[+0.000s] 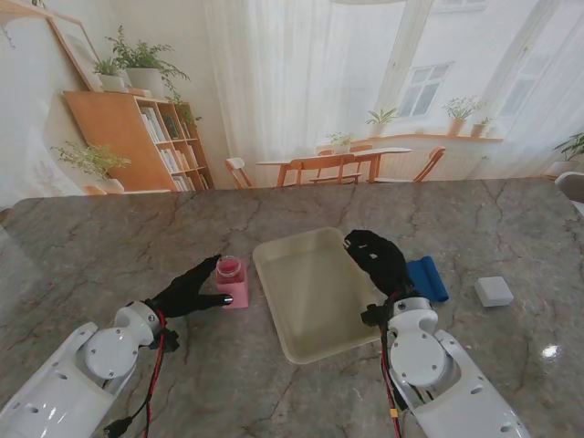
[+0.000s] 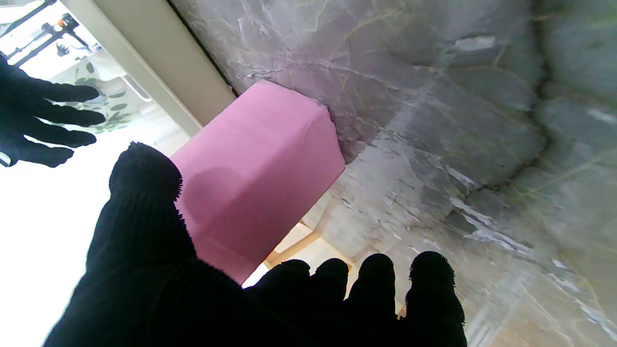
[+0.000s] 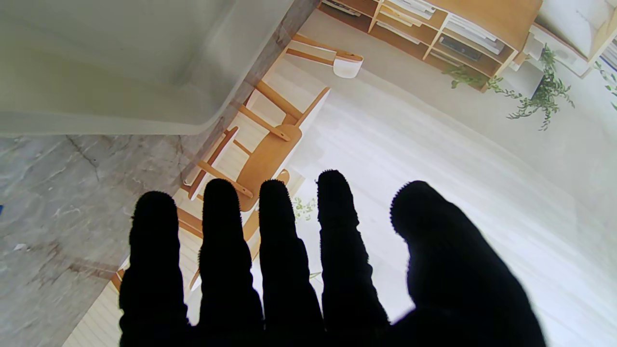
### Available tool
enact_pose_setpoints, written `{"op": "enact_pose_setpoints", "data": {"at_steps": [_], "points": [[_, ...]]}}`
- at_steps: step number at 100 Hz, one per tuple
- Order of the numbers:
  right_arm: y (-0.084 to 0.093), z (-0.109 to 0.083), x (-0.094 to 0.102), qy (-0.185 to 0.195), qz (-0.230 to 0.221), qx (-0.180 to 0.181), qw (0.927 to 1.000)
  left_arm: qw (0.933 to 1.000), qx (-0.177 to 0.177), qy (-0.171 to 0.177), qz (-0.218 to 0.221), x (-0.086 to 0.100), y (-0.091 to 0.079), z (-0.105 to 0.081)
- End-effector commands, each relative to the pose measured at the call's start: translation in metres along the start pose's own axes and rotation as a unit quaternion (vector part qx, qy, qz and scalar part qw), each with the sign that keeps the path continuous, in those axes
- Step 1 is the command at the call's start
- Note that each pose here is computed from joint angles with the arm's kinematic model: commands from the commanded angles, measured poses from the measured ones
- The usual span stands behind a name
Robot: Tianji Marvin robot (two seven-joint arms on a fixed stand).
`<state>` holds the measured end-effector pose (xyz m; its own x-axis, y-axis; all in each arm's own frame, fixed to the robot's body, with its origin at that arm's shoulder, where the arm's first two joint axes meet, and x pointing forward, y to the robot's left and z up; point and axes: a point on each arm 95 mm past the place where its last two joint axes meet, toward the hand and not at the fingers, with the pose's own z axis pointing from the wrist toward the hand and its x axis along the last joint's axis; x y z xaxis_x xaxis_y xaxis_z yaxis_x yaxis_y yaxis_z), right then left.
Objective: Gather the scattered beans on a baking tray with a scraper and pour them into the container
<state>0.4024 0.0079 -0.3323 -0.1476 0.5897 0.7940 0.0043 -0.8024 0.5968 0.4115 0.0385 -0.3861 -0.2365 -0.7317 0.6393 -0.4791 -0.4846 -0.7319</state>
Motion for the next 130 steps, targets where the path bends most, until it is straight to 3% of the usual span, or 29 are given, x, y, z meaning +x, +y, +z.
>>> {"op": "enact_pose_setpoints", "data": {"at_steps": [1,19,92,130], "points": [[-0.004,-0.001,-0.001,-0.004,0.003,0.009,0.9999,1.0,0.0,0.003,-0.006,0.0,0.001,0.003],[-0.004,-0.001,-0.002,-0.006,0.002,0.01,0.9999,0.9998,0.012,0.01,-0.014,-0.001,0.006,0.009],[-0.003,-0.003,-0.003,-0.011,0.001,0.004,0.9999,0.9987,0.001,0.018,-0.049,0.003,0.021,0.02],[-0.003,-0.003,-0.003,-0.011,0.001,0.004,0.9999,0.9965,0.03,0.007,-0.078,0.005,0.026,0.025]]}}
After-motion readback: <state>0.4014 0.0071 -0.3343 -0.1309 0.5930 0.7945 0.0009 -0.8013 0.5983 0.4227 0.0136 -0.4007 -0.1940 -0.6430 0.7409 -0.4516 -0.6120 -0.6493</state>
